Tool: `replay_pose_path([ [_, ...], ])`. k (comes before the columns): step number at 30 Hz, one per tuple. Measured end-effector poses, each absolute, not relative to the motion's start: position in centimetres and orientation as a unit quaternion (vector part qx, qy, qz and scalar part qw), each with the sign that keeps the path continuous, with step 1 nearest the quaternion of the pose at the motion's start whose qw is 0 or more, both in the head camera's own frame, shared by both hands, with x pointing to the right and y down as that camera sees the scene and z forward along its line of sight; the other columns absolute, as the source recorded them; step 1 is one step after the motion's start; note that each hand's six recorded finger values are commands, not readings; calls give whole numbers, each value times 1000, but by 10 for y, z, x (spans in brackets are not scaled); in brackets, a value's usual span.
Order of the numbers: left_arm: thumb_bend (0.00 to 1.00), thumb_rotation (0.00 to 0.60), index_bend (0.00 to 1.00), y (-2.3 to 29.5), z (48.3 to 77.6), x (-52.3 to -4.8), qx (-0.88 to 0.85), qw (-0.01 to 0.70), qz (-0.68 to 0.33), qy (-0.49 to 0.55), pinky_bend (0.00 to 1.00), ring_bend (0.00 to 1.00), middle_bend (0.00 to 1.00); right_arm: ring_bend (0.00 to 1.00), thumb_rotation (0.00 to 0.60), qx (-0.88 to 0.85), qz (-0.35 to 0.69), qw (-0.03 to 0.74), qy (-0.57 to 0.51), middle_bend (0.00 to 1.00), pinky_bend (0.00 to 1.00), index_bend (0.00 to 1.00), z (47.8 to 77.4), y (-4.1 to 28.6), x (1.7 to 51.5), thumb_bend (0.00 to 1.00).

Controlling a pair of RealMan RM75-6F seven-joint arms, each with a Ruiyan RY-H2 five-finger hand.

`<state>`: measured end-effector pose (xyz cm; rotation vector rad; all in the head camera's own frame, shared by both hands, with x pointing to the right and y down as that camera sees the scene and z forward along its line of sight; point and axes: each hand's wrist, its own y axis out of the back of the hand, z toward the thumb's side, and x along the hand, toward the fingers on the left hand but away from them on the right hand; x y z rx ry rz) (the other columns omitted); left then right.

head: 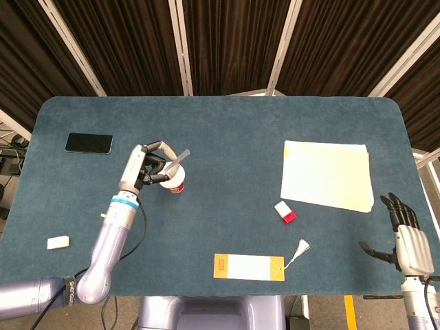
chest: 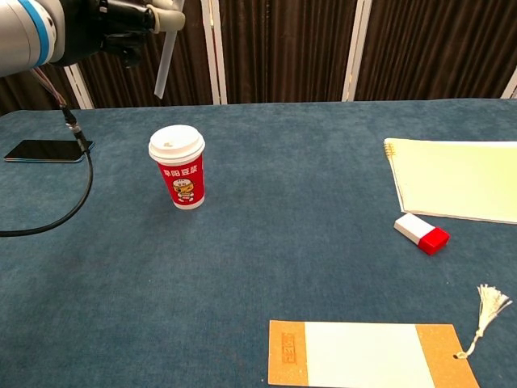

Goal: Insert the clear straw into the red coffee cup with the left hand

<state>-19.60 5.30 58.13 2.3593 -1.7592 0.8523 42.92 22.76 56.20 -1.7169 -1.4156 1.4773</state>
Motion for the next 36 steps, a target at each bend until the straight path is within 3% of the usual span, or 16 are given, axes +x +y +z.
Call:
replay_pose_path([
  [16,366,600,584,60,606,-224,765,114,217,-596,780,926,1000,0,600,-627,542,231,-509,0,0,63,563,229,429,150],
  [36,369,600,585,70,629,-227,764,140,220,-590,780,927,1000,0,600,-628,545,228,-506,0,0,63,565,230,429,150],
])
